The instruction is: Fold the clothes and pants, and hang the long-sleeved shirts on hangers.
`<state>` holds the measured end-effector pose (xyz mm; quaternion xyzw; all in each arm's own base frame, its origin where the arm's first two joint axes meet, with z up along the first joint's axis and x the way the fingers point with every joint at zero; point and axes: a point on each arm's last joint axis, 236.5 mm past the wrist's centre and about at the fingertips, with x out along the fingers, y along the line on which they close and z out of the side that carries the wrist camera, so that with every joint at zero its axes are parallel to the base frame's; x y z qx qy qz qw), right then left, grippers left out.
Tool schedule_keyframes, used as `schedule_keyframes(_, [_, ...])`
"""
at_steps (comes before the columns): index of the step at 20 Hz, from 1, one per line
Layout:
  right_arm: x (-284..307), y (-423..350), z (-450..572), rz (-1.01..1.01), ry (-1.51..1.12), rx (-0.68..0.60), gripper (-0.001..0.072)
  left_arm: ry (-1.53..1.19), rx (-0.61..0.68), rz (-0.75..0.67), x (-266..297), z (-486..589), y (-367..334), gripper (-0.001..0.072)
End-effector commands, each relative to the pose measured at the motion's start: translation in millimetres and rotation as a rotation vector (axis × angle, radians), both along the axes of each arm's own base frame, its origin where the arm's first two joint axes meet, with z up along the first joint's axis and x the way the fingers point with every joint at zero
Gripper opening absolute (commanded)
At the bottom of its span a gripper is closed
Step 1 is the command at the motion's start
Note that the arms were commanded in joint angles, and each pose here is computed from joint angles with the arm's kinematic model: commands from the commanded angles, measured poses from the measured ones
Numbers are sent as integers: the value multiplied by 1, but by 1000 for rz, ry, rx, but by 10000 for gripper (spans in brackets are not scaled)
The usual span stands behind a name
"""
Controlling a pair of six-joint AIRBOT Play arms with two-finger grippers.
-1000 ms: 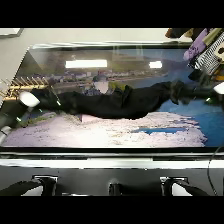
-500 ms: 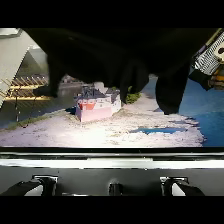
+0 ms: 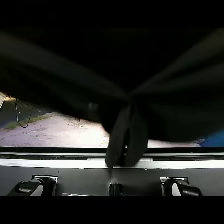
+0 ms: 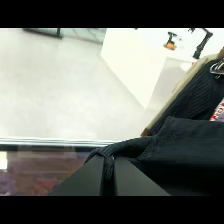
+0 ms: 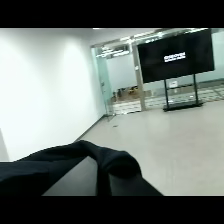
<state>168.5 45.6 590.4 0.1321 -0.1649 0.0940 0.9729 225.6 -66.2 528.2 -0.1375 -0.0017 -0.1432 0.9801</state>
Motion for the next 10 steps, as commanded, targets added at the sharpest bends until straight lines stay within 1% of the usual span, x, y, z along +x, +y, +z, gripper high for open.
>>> schedule_keyframes(1, [24, -6, -10, 24, 65, 78, 32, 36, 10, 19, 0, -10, 4, 22])
schedule_keyframes(4, [118, 14, -66, 227, 333, 176, 32, 191, 22, 8, 62, -55, -2, 22])
schedule_keyframes(6, [187, 25, -122, 361, 533, 226, 32, 356, 38, -7, 122, -113, -10, 22])
schedule_keyframes(8, [254, 25, -186, 448, 708, 291, 32, 507, 73, -46, 181, -180, -27, 22])
schedule_keyframes(10, [316, 35, -260, 474, 851, 307, 33, 612, 124, -88, 236, -247, -49, 22])
